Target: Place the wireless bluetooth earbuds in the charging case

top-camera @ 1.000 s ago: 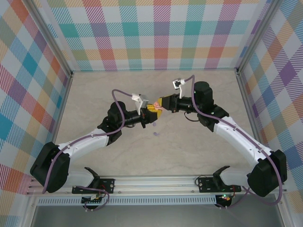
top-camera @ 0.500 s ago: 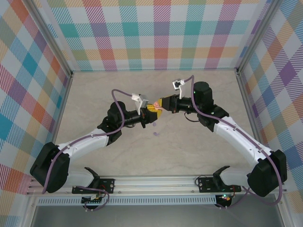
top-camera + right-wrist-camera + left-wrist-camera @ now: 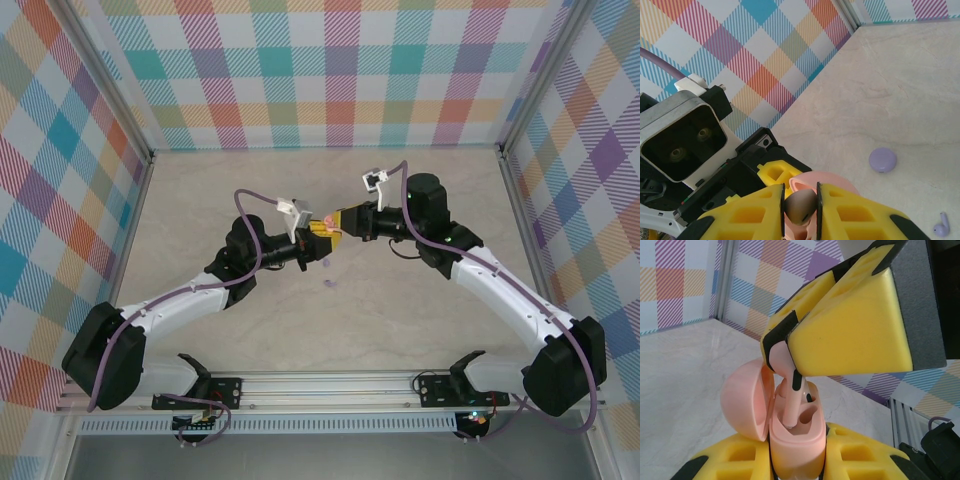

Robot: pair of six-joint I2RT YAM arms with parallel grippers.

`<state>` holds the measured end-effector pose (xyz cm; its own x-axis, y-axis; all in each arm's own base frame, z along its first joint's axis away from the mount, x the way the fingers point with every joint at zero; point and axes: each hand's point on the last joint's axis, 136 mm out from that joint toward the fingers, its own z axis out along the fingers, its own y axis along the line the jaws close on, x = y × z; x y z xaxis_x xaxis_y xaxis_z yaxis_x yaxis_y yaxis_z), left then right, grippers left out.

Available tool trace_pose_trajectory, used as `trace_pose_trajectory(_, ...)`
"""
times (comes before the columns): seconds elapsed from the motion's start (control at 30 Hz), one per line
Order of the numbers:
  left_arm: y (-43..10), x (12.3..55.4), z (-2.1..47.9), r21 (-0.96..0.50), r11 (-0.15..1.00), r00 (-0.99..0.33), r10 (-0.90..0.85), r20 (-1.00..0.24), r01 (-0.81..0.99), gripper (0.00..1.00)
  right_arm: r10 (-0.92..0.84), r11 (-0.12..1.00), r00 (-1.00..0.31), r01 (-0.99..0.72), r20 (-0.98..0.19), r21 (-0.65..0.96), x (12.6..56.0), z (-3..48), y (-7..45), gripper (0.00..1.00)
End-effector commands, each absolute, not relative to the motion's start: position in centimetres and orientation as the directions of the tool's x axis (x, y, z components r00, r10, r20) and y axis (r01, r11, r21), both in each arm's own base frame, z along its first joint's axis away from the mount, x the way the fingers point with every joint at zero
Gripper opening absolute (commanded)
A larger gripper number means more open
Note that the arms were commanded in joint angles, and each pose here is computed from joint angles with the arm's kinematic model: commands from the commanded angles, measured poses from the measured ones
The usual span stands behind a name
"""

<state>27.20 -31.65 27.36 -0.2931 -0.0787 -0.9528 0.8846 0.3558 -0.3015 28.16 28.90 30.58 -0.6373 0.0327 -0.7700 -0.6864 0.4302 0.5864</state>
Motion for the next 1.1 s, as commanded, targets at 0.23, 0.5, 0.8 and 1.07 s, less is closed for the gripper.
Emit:
trace_pose_trajectory(0.23,-31.4,26.0,29.2,-0.223,0.345,-0.203,-0.093,-0.975,0.912,0.16,0.014,0.427,-0.614,-0.710,-0.790,0.560,27.6,31.8,28.8,0.24)
trace_pose_trajectory(0.5,-31.2,25.9,28.1,-0.180,0.369,-0.183,-0.027,-0.983,0.912,0.16,0.019,0.421,-0.596,-0.723,-0.803,0.547,26.9,32.9,28.4,0.24)
trace_pose_trajectory(0.8,-31.5,25.7,27.8,-0.156,0.373,-0.170,0.004,-0.985,0.915,0.15,0.009,0.418,-0.600,-0.724,-0.800,0.548,26.7,32.9,28.5,0.24)
trace_pose_trajectory(1.07,-31.3,25.7,27.4,-0.107,0.398,-0.135,0.043,-0.990,0.911,0.13,0.000,0.408,-0.600,-0.731,-0.800,0.548,26.4,33.1,28.6,0.24)
